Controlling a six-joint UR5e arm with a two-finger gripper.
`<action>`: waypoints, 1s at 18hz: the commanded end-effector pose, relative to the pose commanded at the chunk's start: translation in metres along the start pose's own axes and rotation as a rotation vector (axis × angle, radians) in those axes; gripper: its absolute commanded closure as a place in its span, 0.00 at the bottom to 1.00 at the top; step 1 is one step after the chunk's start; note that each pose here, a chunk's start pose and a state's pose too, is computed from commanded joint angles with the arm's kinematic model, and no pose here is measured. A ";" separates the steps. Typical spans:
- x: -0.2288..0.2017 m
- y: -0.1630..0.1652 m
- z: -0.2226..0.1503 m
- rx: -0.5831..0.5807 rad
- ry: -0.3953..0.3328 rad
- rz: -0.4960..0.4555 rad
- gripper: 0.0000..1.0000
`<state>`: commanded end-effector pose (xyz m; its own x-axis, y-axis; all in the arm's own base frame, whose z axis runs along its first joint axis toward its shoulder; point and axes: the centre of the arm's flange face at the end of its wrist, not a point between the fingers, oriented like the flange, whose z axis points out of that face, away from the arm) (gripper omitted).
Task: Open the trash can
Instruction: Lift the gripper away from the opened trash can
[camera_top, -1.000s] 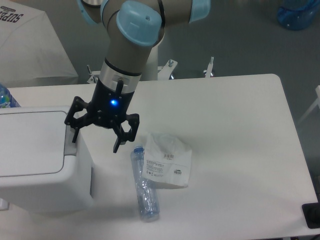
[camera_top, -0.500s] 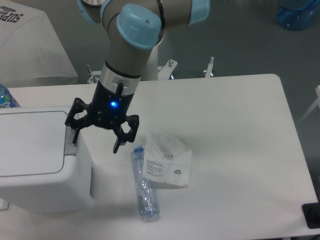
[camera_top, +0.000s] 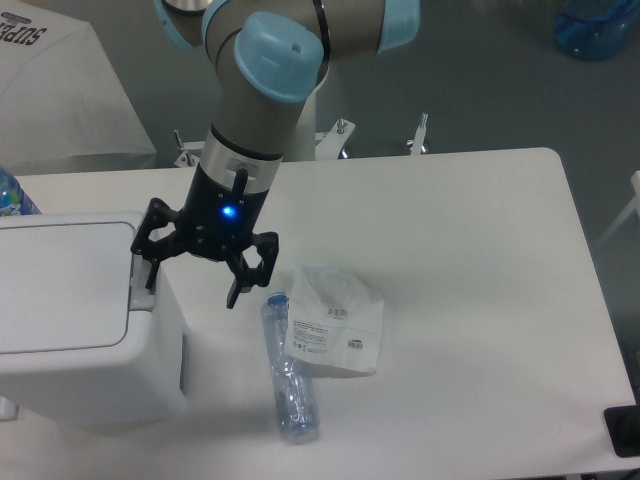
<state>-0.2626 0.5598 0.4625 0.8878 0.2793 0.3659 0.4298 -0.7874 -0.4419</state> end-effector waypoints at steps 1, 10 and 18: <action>0.000 0.000 0.000 0.000 0.000 0.000 0.00; 0.008 -0.032 -0.048 0.178 -0.053 0.115 0.00; -0.028 -0.054 -0.115 0.186 -0.417 0.260 0.00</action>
<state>-0.3301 0.5318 0.5699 0.9429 0.3123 -0.1156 0.1748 -0.7596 -0.6265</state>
